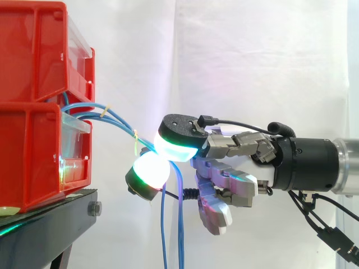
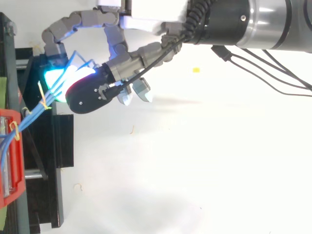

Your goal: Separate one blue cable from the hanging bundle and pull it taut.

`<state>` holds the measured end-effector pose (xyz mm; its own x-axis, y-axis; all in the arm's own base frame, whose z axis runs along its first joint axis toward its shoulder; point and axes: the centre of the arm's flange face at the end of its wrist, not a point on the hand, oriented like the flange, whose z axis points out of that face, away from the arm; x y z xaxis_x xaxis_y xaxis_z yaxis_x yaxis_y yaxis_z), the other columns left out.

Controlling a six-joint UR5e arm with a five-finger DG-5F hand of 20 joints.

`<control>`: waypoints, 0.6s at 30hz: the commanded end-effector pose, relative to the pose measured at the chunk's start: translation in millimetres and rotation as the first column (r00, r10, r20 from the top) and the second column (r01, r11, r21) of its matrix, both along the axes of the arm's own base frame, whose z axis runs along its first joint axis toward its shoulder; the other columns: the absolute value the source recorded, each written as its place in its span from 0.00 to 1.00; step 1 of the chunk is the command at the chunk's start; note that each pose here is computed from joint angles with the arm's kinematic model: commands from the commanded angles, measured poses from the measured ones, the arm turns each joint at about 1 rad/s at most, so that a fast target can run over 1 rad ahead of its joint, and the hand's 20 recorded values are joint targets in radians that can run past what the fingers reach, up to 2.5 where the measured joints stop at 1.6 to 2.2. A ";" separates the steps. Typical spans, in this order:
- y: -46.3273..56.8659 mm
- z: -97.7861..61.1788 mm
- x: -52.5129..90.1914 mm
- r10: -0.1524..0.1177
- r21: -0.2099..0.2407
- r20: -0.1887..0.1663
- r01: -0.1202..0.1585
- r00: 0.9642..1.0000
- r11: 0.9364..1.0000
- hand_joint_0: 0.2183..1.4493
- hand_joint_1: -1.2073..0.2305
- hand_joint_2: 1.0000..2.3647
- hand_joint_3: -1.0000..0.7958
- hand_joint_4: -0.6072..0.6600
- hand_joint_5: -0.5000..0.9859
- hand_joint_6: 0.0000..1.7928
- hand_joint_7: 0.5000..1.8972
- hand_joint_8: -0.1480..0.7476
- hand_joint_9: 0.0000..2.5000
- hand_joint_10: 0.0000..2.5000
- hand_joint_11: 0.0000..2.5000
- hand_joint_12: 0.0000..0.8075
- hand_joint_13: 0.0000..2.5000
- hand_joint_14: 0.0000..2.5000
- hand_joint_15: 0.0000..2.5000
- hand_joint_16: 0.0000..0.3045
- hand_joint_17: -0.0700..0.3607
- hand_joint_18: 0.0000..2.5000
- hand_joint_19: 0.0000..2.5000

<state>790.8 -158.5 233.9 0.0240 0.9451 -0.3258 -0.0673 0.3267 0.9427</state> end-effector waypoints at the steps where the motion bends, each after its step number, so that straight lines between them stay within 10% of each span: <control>1: 1.0 -0.6 -4.1 0.001 -0.017 -0.036 -0.002 0.999 1.000 0.38 0.33 0.01 0.44 0.52 0.43 0.28 0.57 0.25 0.80 0.00 0.10 0.30 0.66 0.01 0.13 0.23 0.52 0.81 0.13; 18: 2.2 16.0 -36.5 0.000 -0.037 -0.117 -0.004 0.993 0.999 0.39 0.34 0.01 0.44 0.52 0.43 0.28 0.58 0.24 0.80 0.01 0.11 0.30 0.66 0.01 0.13 0.23 0.52 0.80 0.14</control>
